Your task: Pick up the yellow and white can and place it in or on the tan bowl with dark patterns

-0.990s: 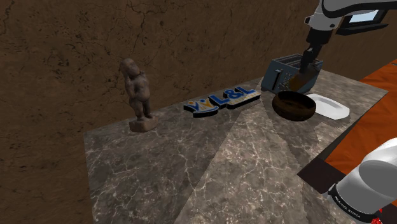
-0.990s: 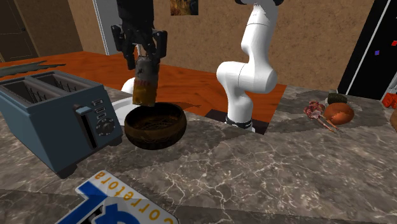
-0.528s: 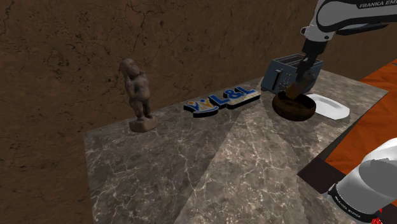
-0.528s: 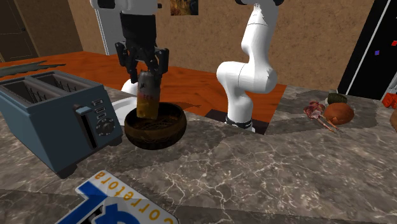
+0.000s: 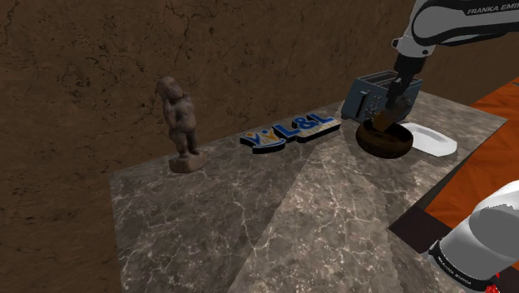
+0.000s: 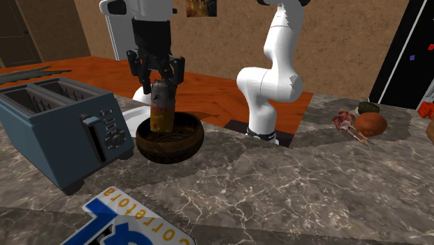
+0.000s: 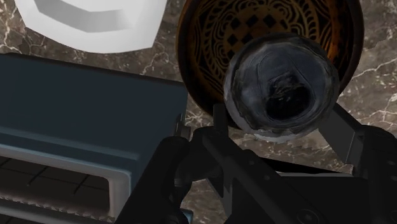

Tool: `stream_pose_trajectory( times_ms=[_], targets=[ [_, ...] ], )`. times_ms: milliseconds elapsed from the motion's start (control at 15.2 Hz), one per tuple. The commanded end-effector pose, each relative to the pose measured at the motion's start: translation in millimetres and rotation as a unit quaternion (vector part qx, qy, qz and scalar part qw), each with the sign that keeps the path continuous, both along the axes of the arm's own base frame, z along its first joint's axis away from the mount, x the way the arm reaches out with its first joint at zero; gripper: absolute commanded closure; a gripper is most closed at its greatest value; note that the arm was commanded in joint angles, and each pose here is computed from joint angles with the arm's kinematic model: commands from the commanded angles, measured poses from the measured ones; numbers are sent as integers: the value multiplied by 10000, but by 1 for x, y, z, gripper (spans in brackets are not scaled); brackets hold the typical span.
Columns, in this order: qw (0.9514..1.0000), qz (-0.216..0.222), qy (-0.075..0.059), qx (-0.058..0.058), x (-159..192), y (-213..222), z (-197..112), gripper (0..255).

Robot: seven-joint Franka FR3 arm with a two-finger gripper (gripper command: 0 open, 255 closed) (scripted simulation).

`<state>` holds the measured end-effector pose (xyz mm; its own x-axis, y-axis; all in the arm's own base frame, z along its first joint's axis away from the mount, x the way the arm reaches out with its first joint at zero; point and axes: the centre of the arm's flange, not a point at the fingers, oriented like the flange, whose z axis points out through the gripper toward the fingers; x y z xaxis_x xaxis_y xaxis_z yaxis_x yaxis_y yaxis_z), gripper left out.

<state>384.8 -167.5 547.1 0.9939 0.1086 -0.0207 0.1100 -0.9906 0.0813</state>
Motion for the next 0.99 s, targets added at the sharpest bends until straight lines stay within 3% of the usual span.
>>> stream_pose_trajectory(
  times_ms=[0,330,594,924],
  targets=[
    [10000,0,-1,0,0,0,0,0],
    [10000,0,-1,0,0,0,0,0],
    [10000,0,-1,0,1,4,50,0],
    [10000,0,-1,0,1,4,50,0]
  ],
)
